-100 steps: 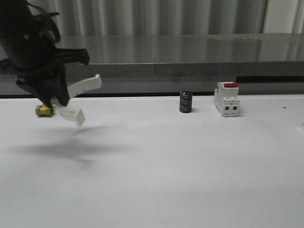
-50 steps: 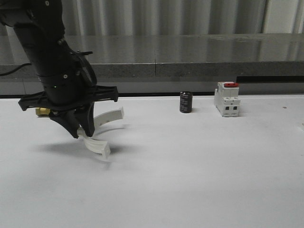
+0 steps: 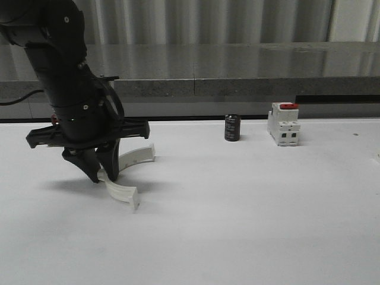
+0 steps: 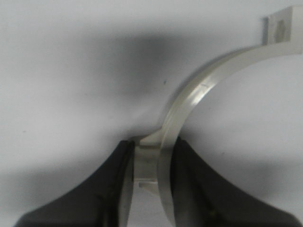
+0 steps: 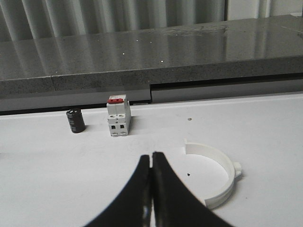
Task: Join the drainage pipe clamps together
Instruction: 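Grasp the white clamp half with the left gripper and set it down, then open the left gripper and lift it away from the clamp half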
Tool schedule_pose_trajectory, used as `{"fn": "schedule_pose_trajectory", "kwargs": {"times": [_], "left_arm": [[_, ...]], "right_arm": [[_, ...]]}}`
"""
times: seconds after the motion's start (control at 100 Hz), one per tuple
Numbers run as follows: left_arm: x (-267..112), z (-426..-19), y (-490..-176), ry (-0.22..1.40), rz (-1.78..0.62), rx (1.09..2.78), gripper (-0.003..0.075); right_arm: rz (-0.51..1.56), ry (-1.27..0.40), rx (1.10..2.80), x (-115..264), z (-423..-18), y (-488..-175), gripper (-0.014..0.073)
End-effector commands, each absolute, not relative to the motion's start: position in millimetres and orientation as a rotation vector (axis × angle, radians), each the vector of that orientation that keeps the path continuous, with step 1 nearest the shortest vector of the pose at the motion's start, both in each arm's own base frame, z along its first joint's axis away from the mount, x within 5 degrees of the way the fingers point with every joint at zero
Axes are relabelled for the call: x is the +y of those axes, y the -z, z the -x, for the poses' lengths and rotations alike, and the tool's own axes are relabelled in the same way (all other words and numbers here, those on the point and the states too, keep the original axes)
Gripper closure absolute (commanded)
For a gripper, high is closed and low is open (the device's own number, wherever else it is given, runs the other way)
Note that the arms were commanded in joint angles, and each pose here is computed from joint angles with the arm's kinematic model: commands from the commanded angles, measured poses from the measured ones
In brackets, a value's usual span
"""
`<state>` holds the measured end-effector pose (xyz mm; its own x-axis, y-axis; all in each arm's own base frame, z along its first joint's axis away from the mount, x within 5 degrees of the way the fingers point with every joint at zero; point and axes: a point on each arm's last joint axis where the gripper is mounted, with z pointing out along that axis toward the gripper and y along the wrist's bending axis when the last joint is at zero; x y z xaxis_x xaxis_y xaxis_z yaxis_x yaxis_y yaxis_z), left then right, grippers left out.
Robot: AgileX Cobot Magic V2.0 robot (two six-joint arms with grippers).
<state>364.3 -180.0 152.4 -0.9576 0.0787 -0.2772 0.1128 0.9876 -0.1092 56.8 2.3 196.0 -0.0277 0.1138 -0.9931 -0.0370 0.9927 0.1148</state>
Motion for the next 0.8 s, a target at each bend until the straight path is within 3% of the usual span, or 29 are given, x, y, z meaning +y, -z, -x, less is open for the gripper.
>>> {"fn": "schedule_pose_trajectory", "kwargs": {"times": [0.0,0.1,0.18,0.42,0.79], "left_arm": [[-185,-366,-180,0.226,-0.139,2.779,0.0416],[-185,-365,-181,0.222,-0.140,2.787,0.0227],[-185,-366,-185,0.219,-0.146,2.777,0.0156],[-172,-363,-230,0.189,-0.259,2.654,0.0154],[-86,-343,-323,0.099,-0.247,2.409,0.0155]], "right_arm": [[-0.052,-0.123,1.478,2,-54,-210,0.0662],[-0.052,-0.123,1.478,2,-54,-210,0.0662],[-0.052,-0.123,1.478,2,-54,-210,0.0662],[-0.052,-0.123,1.478,2,-54,-210,0.0662],[-0.052,-0.123,1.478,2,-54,-210,0.0662]]}}
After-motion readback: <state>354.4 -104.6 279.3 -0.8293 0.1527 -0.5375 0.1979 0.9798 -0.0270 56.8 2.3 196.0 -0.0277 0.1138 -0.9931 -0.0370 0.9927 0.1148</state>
